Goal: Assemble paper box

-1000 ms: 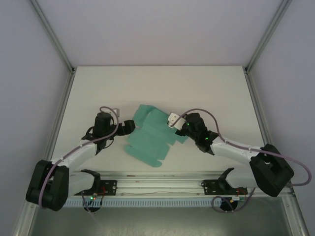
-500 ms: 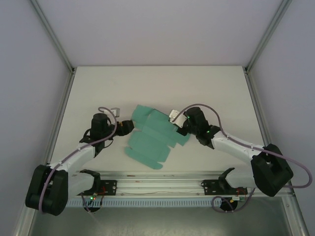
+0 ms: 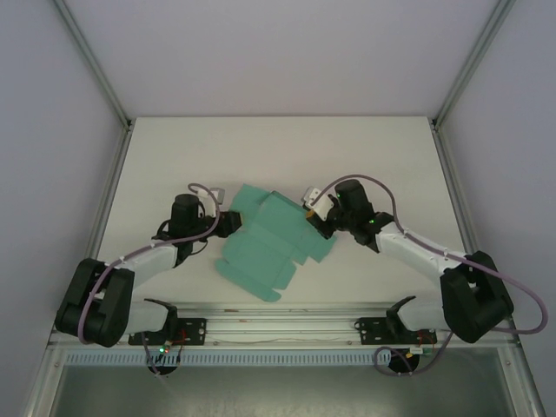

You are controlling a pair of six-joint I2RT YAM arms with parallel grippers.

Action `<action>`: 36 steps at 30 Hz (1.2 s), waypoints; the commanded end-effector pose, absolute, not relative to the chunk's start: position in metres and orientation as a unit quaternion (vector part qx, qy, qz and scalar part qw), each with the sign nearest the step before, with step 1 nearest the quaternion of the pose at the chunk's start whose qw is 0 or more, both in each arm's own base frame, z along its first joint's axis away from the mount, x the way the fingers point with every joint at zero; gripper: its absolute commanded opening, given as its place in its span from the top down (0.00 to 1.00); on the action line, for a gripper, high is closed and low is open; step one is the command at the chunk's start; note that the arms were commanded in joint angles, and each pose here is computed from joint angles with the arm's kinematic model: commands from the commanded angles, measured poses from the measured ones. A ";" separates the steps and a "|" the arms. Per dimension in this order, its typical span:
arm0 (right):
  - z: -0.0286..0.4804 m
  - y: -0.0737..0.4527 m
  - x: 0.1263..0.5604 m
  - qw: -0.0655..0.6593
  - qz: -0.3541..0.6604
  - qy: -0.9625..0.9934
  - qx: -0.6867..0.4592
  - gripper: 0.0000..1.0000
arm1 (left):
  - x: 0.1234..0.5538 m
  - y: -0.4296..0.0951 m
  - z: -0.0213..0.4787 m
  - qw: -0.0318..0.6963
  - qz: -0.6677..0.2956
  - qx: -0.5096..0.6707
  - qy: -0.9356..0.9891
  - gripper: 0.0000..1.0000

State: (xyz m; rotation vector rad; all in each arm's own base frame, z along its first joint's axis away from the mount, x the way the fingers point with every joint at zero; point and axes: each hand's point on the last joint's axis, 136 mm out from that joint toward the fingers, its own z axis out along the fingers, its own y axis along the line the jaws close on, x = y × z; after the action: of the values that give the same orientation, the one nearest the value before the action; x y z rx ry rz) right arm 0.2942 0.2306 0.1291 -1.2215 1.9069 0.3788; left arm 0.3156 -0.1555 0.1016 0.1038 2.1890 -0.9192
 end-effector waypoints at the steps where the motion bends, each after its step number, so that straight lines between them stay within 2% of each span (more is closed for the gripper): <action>1: 0.141 0.235 0.300 0.407 0.181 0.767 -0.461 1.00 | 0.323 -0.162 0.119 0.408 -0.364 0.075 0.834 0.85; 5: 0.146 0.233 0.310 0.400 0.215 0.783 -0.424 1.00 | 0.315 -0.163 0.120 0.412 -0.377 0.075 0.826 0.86; 6: 0.146 0.232 0.312 0.399 0.224 0.786 -0.416 1.00 | 0.314 -0.163 0.119 0.413 -0.377 0.071 0.826 0.85; 7: 0.148 0.233 0.312 0.400 0.235 0.784 -0.412 1.00 | 0.312 -0.163 0.118 0.413 -0.379 0.071 0.825 0.80; 10: 0.153 0.239 0.307 0.398 0.263 0.773 -0.417 1.00 | 0.314 -0.164 0.118 0.411 -0.379 0.072 0.826 0.76; 16: 0.149 0.240 0.301 0.377 0.272 0.776 -0.427 1.00 | 0.316 -0.162 0.123 0.423 -0.372 0.074 0.823 0.76; 17: 0.148 0.240 0.301 0.374 0.270 0.778 -0.426 1.00 | 0.317 -0.163 0.125 0.427 -0.372 0.076 0.821 0.77; 21: 0.145 0.232 0.313 0.375 0.256 0.800 -0.391 1.00 | 0.313 -0.162 0.130 0.439 -0.373 0.079 0.814 1.00; 27: 0.130 0.219 0.328 0.331 0.280 0.838 -0.331 1.00 | 0.287 -0.175 0.140 0.451 -0.395 0.122 0.791 1.00; 32: 0.122 0.219 0.330 0.296 0.301 0.844 -0.330 1.00 | 0.266 -0.183 0.163 0.489 -0.399 0.161 0.759 1.00; 36: 0.124 0.217 0.333 0.301 0.290 0.843 -0.338 1.00 | 0.264 -0.183 0.161 0.510 -0.327 0.184 0.774 1.00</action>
State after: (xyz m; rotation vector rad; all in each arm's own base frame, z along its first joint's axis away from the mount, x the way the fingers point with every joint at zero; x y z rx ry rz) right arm 0.3236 0.2231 0.1163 -0.9345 2.2302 0.8010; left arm 0.2666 -0.1818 0.1602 0.3677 1.8788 -0.9073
